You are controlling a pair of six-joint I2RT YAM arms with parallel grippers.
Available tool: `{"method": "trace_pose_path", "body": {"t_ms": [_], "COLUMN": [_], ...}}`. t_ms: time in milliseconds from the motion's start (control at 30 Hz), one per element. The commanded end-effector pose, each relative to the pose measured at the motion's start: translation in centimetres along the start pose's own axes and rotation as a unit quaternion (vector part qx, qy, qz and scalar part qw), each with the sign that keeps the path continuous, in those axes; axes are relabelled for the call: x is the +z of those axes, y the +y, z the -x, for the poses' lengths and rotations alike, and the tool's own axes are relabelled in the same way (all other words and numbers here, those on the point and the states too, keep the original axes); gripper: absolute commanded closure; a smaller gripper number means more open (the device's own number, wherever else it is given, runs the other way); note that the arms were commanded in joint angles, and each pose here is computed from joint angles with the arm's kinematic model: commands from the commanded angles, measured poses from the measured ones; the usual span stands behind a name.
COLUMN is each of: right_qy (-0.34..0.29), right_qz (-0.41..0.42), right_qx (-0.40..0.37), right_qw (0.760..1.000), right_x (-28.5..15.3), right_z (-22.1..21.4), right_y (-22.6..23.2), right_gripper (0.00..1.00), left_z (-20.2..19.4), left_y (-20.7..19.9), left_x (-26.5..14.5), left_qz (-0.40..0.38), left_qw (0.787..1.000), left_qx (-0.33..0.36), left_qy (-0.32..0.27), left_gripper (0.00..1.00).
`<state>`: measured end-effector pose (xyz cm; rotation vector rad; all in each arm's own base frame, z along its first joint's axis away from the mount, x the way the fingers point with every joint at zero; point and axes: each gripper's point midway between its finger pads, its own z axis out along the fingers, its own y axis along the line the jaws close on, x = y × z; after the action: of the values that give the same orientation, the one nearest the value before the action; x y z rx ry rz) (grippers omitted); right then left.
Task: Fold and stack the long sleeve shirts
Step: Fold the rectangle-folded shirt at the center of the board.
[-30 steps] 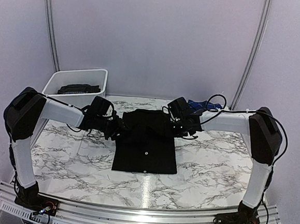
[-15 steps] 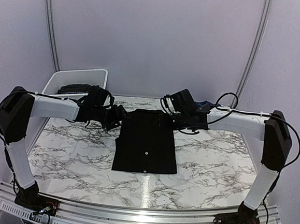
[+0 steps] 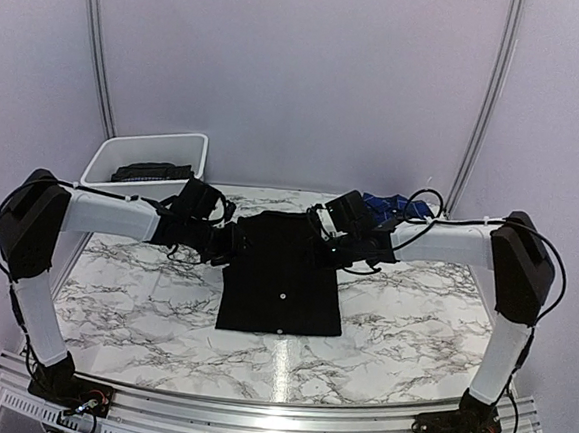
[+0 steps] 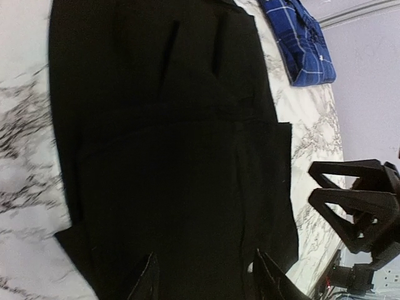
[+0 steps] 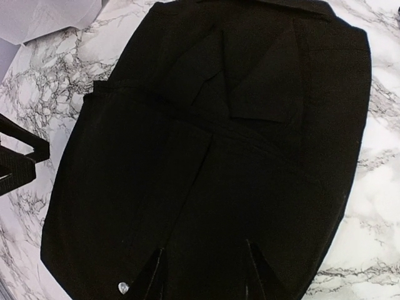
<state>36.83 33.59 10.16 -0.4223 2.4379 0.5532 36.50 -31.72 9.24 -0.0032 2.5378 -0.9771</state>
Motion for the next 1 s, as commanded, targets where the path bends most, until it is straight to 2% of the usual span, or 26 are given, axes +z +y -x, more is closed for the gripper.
{"method": "trace_pose_path", "body": {"t_ms": [0, 200, 433, 500, 700, 800, 967], "right_qy": [-0.014, 0.006, 0.027, 0.028, 0.011, 0.02, 0.058], "right_qz": [0.043, 0.035, 0.014, 0.014, 0.032, 0.049, 0.072], "right_qx": [0.047, 0.092, 0.106, 0.103, 0.086, 0.083, 0.08], "right_qw": [0.998, 0.995, 0.994, 0.994, 0.996, 0.995, 0.993], "right_x": [1.8, 4.5, 5.1, 4.5, 0.0, -2.3, -4.7], "right_z": [1.1, 0.2, -1.0, -0.9, -0.4, -2.3, -7.6], "right_y": [-1.2, -4.6, -6.7, -6.6, -5.4, -4.8, -3.4], "right_gripper": [0.69, 0.75, 0.75, 0.75, 0.64, 0.59, 0.58], "left_z": [1.8, 2.3, 3.4, 3.9, 4.7, 3.5, -1.2], "left_y": [-2.5, -0.8, 4.1, 4.2, 0.2, -0.7, 0.0], "left_x": [3.1, 7.8, 8.9, 8.7, 5.2, 2.2, -2.0], "left_qz": [-0.029, -0.003, 0.077, 0.079, 0.037, 0.029, 0.032], "left_qw": [0.999, 1.0, 0.997, 0.997, 0.999, 0.999, 0.998], "left_qx": [0.022, 0.013, -0.006, -0.001, 0.034, 0.041, 0.047], "left_qy": [0.002, 0.021, 0.015, 0.015, 0.008, 0.008, 0.03], "left_gripper": [0.5, 0.57, 0.63, 0.64, 0.54, 0.5, 0.48]}}
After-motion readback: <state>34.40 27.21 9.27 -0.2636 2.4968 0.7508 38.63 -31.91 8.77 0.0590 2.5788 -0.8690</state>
